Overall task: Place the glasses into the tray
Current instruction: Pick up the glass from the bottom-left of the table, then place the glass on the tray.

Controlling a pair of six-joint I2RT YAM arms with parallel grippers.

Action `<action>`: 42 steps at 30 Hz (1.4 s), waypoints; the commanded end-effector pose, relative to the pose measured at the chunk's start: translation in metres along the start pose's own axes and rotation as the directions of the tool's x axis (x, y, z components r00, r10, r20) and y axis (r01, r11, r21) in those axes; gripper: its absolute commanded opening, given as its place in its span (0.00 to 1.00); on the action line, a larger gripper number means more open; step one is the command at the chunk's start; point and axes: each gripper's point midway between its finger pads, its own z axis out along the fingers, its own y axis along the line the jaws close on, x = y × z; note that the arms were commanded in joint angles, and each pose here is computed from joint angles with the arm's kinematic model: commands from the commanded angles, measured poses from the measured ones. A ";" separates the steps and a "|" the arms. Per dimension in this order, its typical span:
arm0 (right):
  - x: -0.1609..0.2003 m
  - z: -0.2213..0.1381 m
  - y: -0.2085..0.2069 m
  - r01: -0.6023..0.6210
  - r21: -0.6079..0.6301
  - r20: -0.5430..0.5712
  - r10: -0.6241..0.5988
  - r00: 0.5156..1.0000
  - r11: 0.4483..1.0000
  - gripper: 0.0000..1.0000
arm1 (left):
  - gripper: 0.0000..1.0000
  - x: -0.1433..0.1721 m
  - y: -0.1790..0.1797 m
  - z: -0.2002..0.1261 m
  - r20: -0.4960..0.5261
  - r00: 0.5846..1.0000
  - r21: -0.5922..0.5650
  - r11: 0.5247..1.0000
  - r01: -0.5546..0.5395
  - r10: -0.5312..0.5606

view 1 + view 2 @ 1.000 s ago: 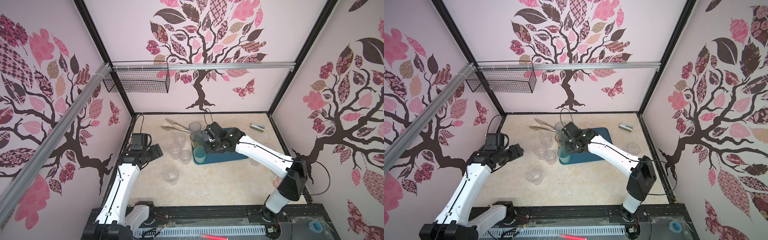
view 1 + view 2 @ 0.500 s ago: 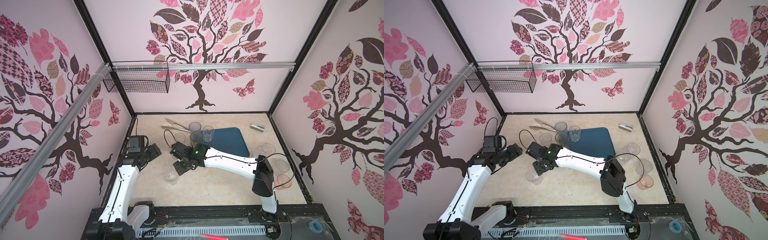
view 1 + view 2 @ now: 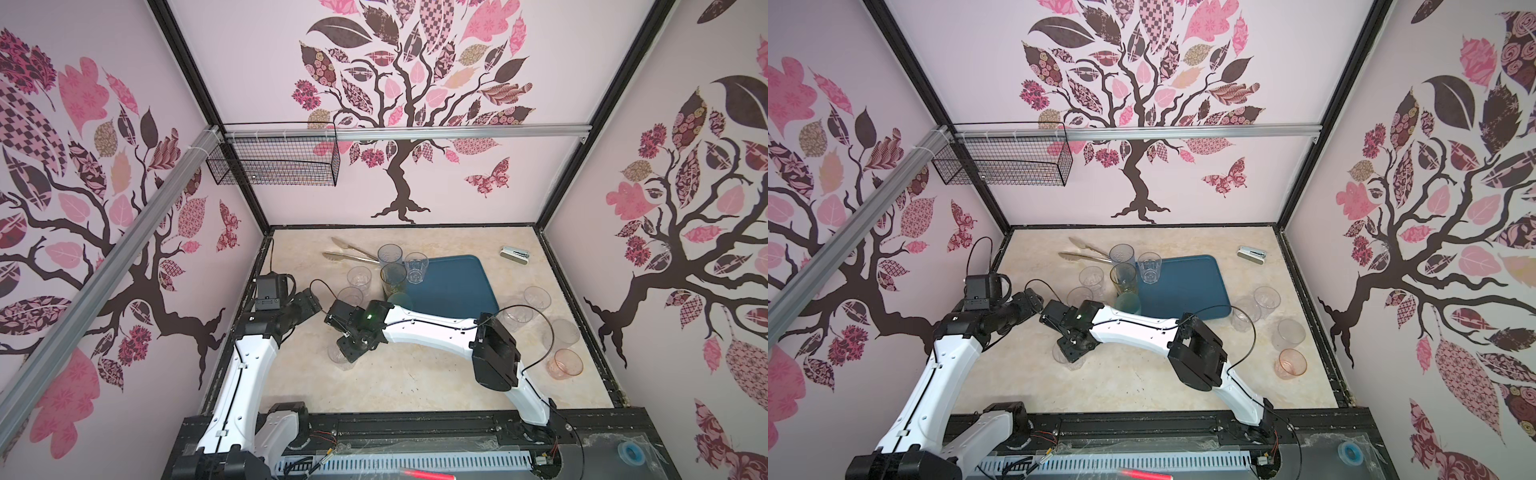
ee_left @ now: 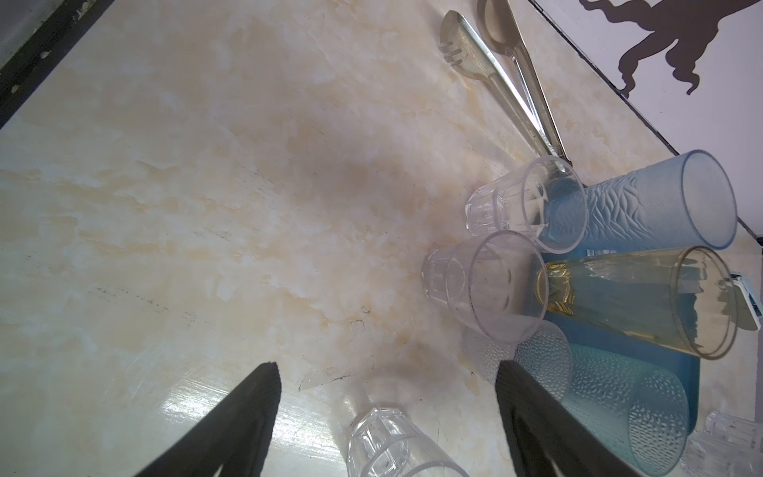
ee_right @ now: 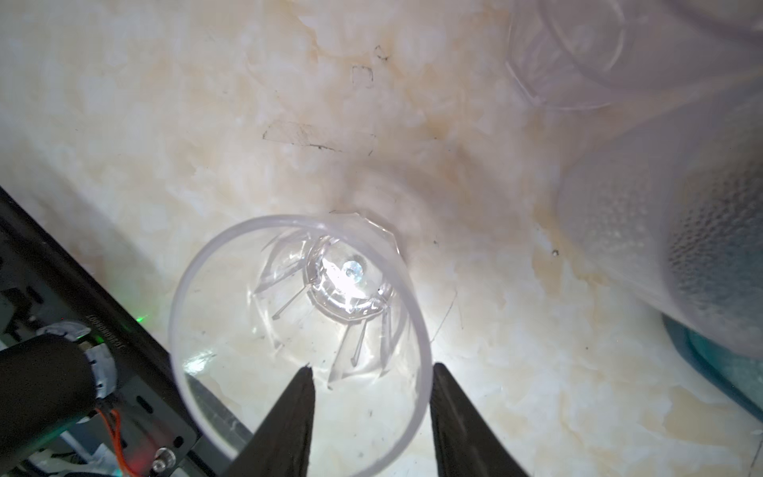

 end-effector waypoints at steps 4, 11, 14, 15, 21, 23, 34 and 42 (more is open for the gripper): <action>-0.008 0.015 -0.005 0.012 0.059 -0.003 -0.012 1.000 0.998 0.31 | 0.86 -0.003 0.003 0.000 0.026 1.000 -0.008 1.000 -0.007 0.007; -0.015 -0.016 -0.009 0.035 0.068 0.041 -0.038 0.998 0.997 0.11 | 0.86 -0.015 -0.009 -0.006 0.048 0.999 0.031 0.999 -0.006 0.005; -0.018 -0.033 -0.008 0.035 0.061 0.064 -0.039 0.997 0.998 0.07 | 0.86 -0.016 -0.010 -0.008 0.046 0.999 0.035 0.999 -0.010 0.008; -0.019 -0.040 -0.008 0.033 0.057 0.072 -0.037 0.997 0.998 0.06 | 0.86 -0.017 -0.011 -0.010 0.050 0.999 0.036 0.999 -0.010 0.009; -0.024 -0.086 -0.013 -0.034 -0.017 0.139 0.036 0.990 0.999 0.02 | 0.84 -0.022 -0.007 -0.016 0.073 0.997 -0.001 0.999 -0.037 0.037; -0.021 -0.093 -0.021 -0.051 -0.005 0.150 0.051 0.987 0.999 0.02 | 0.83 -0.023 -0.009 -0.017 0.072 0.997 0.005 0.999 -0.038 0.037; -0.025 -0.188 -0.101 -0.236 -0.152 0.315 0.273 0.909 0.960 0.00 | 0.80 -0.026 -0.047 -0.017 0.062 0.997 0.089 0.995 -0.049 0.044; 0.015 -0.218 -0.263 -0.547 -0.137 0.374 0.555 0.744 0.826 0.00 | 0.80 0.008 -0.131 -0.013 0.140 0.960 0.219 0.938 -0.267 0.241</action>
